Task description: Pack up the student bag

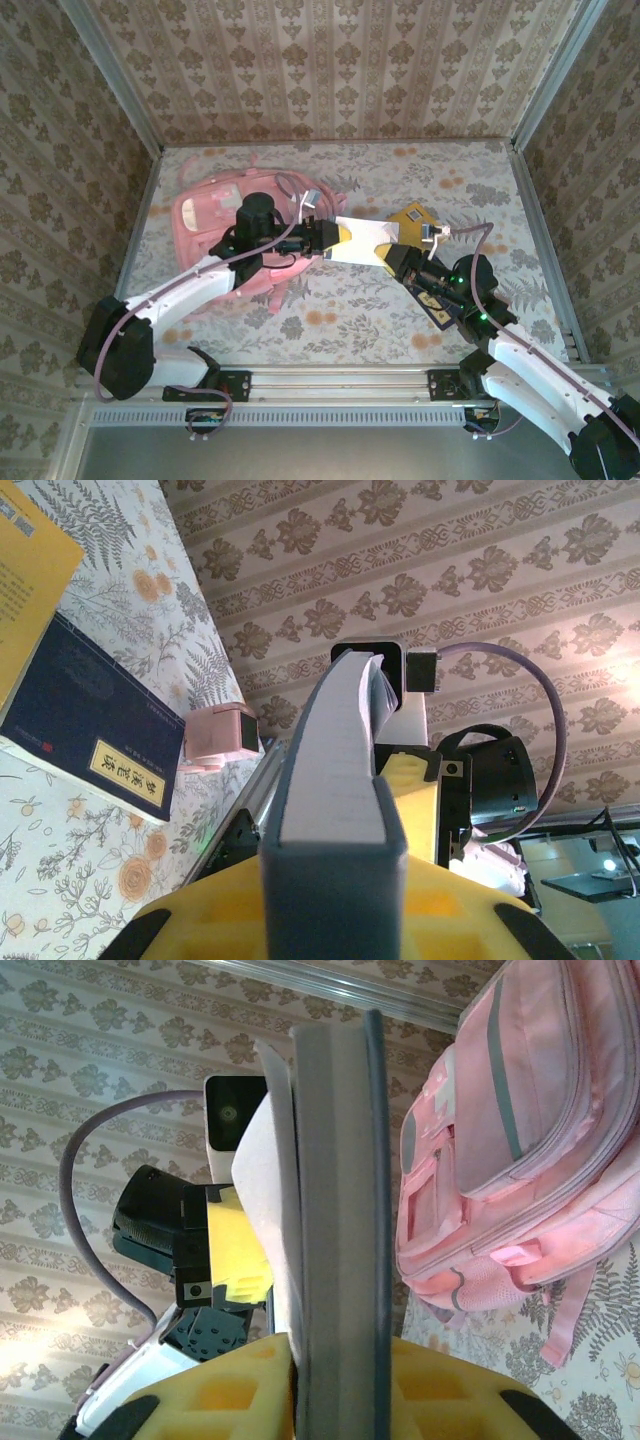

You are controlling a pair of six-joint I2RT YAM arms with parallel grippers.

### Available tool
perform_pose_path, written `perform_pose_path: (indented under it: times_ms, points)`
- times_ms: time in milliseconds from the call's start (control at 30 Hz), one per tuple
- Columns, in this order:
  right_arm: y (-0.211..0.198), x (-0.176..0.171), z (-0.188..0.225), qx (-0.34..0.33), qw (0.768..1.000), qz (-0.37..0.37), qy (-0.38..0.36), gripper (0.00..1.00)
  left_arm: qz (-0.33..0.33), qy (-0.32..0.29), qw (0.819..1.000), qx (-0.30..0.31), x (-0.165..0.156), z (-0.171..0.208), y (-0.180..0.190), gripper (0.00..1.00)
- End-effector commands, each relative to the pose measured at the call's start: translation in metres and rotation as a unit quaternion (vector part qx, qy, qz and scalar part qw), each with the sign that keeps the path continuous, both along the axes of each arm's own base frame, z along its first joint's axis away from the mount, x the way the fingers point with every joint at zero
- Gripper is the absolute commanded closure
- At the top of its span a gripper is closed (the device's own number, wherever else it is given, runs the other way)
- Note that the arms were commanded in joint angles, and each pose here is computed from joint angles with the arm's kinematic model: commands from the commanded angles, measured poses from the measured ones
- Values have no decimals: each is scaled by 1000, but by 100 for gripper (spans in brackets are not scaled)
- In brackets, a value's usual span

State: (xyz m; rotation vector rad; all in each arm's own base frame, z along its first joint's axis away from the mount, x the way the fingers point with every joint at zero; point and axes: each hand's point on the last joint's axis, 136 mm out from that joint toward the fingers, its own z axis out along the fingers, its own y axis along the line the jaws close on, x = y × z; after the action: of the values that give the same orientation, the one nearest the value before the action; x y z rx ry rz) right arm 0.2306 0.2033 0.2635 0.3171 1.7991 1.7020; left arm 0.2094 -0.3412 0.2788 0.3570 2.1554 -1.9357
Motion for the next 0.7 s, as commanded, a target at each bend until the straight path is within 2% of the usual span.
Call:
perform_pose_path:
  times_ms: [0,133,433,667]
  points:
    - [-11,9,16,10,999,-40,-34,74,-33,-18,999,-16,-21,11,2,100]
    - [-13,10,17,9,998,-46,-36,73,-35,-20,999,-16,-24,11,4,100]
    - [-20,12,20,11,998,-57,-38,79,-36,-25,999,-13,-29,11,9,100]
    - [-28,13,18,9,997,-71,-32,81,-36,-25,999,-11,-33,8,11,100]
